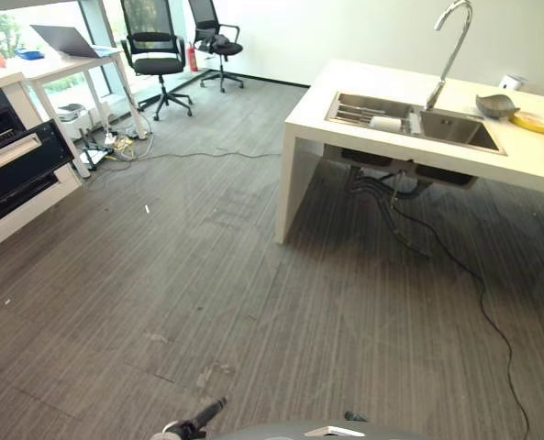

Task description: Place the dishes in the dishwasher.

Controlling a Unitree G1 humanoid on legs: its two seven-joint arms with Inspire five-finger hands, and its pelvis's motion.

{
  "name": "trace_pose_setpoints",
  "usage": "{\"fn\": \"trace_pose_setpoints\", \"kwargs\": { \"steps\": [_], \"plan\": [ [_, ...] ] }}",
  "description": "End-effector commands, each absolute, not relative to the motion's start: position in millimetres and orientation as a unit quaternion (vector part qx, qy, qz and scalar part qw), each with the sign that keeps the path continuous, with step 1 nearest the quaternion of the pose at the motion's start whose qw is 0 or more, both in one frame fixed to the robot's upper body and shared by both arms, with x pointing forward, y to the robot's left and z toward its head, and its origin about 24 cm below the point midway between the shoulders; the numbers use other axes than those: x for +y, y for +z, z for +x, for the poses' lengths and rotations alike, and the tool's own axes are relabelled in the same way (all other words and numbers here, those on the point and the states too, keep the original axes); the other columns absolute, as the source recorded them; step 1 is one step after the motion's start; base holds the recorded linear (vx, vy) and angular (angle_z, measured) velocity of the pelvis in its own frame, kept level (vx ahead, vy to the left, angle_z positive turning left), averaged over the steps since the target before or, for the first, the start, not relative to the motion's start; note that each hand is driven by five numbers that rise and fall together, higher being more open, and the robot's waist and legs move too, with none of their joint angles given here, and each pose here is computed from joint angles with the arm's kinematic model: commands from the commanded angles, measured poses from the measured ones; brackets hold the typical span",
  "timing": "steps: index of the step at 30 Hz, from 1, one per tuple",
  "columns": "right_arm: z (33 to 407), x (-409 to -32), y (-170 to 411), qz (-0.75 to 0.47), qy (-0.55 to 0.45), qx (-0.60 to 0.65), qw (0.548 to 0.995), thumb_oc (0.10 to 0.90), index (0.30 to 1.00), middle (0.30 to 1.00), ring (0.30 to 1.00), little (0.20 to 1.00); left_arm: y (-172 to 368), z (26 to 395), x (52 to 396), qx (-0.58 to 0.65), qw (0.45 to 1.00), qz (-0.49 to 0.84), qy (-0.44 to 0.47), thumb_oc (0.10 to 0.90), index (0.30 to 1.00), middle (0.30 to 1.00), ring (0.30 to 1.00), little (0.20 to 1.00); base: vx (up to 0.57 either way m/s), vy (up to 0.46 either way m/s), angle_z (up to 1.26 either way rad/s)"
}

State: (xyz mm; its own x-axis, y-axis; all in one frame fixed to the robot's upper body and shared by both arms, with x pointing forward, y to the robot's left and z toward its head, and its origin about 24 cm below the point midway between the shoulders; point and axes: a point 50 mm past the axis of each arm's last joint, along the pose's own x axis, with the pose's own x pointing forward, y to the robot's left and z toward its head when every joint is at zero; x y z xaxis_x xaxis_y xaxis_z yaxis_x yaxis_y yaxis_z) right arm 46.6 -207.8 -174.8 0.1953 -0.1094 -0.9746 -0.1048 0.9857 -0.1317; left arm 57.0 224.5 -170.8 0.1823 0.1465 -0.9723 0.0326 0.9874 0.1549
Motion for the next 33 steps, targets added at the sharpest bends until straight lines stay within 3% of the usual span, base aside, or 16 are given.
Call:
{"fn": "trace_pose_setpoints", "kwargs": {
  "steps": [1,33],
  "plan": [
    [80,-203,-171,-0.090,0.001,0.598,0.797,0.800,0.900,0.900,0.900,0.900,-165,113,192,0.574,0.817,0.054,-0.004,0.800,0.900,0.900,0.900,0.900,0.00,-0.006,0.06],
    [113,-215,-158,-0.167,0.002,0.534,0.829,0.800,0.900,0.900,0.900,0.900,-162,123,184,0.542,0.840,0.017,0.028,0.800,0.900,0.900,0.900,0.900,0.02,-0.030,-0.05]
  ]
}}
